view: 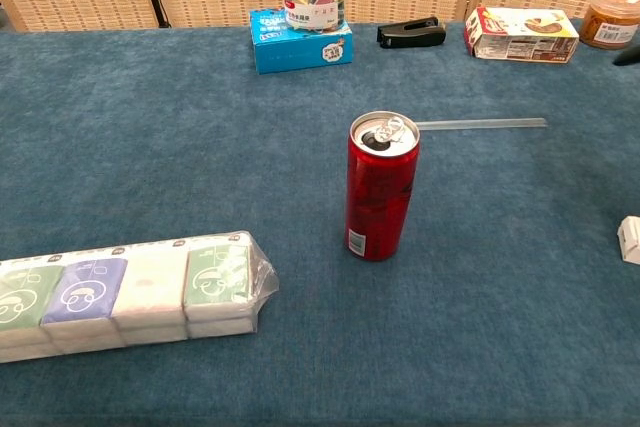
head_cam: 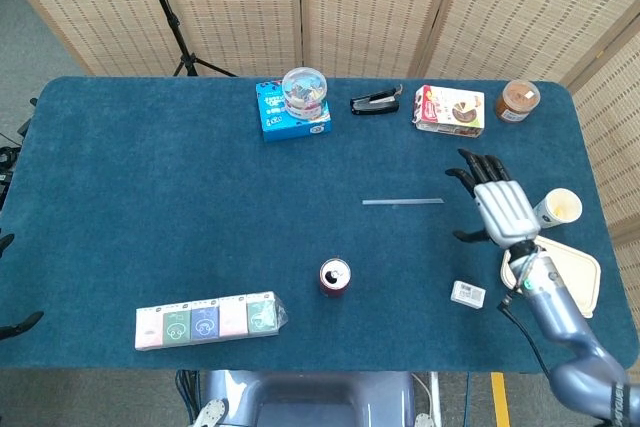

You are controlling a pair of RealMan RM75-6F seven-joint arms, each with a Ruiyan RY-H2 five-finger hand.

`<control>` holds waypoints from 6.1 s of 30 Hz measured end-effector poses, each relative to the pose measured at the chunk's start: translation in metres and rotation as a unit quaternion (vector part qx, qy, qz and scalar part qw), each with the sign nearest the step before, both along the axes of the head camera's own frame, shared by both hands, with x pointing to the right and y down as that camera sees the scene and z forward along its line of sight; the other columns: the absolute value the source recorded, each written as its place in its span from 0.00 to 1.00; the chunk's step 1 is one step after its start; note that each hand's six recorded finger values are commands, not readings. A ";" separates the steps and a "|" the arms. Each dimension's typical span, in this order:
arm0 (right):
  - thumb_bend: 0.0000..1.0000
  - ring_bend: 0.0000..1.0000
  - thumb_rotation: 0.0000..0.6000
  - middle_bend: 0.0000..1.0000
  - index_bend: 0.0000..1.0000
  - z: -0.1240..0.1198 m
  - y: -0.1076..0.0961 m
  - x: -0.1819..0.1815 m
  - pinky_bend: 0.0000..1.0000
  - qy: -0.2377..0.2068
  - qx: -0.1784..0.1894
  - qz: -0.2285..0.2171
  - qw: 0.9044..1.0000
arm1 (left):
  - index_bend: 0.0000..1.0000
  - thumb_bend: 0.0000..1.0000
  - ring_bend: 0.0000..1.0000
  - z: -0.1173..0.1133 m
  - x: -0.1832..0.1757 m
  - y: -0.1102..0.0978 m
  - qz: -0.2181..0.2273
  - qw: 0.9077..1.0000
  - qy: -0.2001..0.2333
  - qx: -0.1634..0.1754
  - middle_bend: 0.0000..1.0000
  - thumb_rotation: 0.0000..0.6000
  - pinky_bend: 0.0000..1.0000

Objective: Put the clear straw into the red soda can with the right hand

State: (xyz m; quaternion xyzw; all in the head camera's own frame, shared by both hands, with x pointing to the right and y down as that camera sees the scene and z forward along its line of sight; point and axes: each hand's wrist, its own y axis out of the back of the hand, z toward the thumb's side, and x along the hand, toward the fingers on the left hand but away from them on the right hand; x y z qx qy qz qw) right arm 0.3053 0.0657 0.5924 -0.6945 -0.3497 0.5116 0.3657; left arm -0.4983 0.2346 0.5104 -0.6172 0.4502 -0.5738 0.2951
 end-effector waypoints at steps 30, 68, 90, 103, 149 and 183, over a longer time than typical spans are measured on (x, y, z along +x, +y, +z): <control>0.00 0.00 1.00 0.00 0.39 0.118 -0.039 -0.121 0.00 0.023 -0.077 -0.018 0.997 | 0.00 0.00 0.00 0.003 -0.015 -0.011 -0.037 0.999 0.002 -0.007 0.00 1.00 0.00; 0.31 0.00 1.00 0.00 0.50 0.161 -0.044 -0.116 0.00 0.053 -0.099 -0.021 0.993 | 0.00 0.00 0.00 0.010 -0.022 -0.016 -0.057 0.998 -0.002 -0.019 0.00 1.00 0.00; 0.32 0.00 1.00 0.00 0.52 0.166 -0.039 -0.114 0.00 0.063 -0.112 -0.028 0.991 | 0.00 0.00 0.00 0.009 -0.021 -0.016 -0.054 0.998 -0.001 -0.019 0.00 1.00 0.00; 0.36 0.00 1.00 0.00 0.52 0.169 -0.041 -0.112 0.00 0.071 -0.124 -0.025 0.989 | 0.00 0.00 0.00 0.010 -0.021 -0.016 -0.056 0.998 0.000 -0.020 0.00 1.00 0.00; 0.50 0.00 1.00 0.00 0.56 0.162 -0.042 -0.108 0.00 0.054 -0.116 -0.023 0.991 | 0.00 0.00 0.00 0.012 -0.018 -0.016 -0.052 0.998 0.001 -0.024 0.00 1.00 0.00; 0.54 0.00 1.00 0.00 0.56 -0.033 -0.016 -0.096 0.00 -0.331 -0.139 0.059 0.931 | 0.00 0.00 0.00 0.000 -0.023 -0.012 -0.044 0.999 0.025 -0.010 0.00 1.00 0.00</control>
